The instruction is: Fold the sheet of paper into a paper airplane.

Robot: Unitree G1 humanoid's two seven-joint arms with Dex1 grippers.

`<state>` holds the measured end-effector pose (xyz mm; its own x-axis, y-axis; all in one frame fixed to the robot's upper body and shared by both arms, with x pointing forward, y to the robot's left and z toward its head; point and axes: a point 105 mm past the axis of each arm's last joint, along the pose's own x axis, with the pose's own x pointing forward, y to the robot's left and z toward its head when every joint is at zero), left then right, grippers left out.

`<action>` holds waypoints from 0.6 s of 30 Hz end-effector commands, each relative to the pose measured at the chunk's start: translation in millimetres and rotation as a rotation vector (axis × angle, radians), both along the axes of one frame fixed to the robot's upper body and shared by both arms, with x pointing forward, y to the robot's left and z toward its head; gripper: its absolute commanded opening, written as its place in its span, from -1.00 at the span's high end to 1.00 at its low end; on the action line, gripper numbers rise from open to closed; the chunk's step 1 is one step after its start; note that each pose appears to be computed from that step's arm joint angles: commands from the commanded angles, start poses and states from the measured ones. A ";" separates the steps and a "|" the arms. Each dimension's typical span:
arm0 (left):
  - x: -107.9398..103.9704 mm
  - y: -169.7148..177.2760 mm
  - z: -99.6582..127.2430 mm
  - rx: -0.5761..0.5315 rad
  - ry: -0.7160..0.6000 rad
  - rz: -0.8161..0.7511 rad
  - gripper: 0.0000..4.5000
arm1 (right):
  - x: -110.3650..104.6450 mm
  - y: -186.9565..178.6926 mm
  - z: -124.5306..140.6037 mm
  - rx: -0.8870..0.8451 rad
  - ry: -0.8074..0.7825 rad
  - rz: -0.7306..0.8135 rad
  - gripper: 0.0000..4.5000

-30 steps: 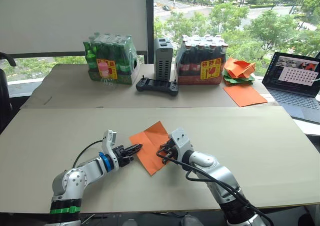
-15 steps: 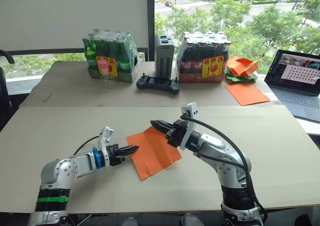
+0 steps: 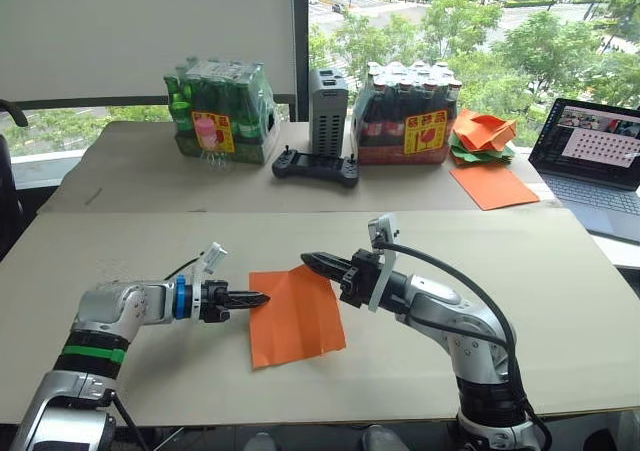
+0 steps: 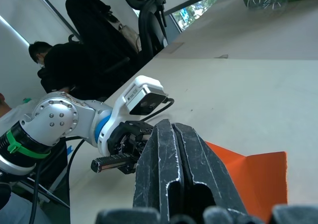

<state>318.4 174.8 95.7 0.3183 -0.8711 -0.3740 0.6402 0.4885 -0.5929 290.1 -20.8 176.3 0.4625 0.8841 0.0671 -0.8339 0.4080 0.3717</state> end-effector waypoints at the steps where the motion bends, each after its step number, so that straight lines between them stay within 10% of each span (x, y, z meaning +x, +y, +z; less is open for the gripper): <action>1: 8.4 4.1 9.5 0.013 -0.050 -0.031 1.00 | -8.1 1.8 9.0 0.014 -0.040 0.017 1.00; 8: 11.2 -1.0 13.9 0.013 -0.073 -0.074 1.00 | -10.6 3.1 5.2 0.006 -0.032 0.013 1.00; 18: 22.5 5.7 34.7 -0.031 -0.134 0.009 -0.28 | -10.9 7.8 2.3 0.011 -0.016 0.025 1.00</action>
<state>333.2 176.6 107.5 0.3246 -0.8782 -0.3514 0.6842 0.4745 -0.5539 284.2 -16.1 165.9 0.4631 0.8858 0.0300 -0.8237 0.4176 0.3835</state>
